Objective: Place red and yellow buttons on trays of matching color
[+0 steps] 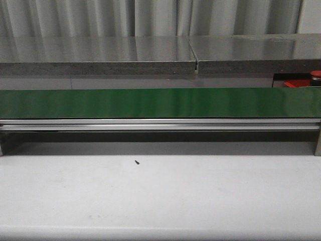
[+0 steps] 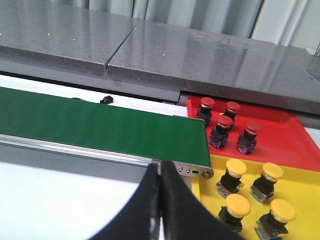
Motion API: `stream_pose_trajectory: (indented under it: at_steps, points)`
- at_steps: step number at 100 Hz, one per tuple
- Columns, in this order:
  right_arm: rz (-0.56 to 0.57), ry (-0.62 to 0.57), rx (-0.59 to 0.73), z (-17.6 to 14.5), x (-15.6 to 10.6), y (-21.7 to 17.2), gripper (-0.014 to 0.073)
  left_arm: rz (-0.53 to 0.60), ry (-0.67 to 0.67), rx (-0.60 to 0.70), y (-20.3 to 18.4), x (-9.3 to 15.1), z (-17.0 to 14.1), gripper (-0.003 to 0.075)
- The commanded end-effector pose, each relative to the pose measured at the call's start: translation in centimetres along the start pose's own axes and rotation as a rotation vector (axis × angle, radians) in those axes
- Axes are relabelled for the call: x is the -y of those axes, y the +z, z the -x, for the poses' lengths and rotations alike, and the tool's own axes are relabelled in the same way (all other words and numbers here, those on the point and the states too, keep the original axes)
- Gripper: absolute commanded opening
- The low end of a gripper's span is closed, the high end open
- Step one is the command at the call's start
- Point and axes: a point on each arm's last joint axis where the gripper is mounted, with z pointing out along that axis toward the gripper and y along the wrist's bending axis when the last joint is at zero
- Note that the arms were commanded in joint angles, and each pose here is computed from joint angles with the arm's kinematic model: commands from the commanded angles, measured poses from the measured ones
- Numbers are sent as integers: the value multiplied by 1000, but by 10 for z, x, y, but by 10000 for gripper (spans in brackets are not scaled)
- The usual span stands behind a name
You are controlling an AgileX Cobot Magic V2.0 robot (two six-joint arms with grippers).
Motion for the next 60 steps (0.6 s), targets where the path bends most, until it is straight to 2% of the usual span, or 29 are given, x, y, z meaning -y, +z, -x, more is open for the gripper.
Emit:
stream_pose_trajectory:
  at_steps: [1, 47, 60]
  points:
    - [-30, -2, 83, 10, 1, -5, -90, 18, -11, 79, -1, -1, 14, -19]
    - [-30, -2, 81, 10, 1, -5, -90, 18, -11, 79, -1, -1, 14, -19]
    - [-61, -4, 133, 11, 5, -2, -90, 18, -11, 79, -1, -1, 14, -19]
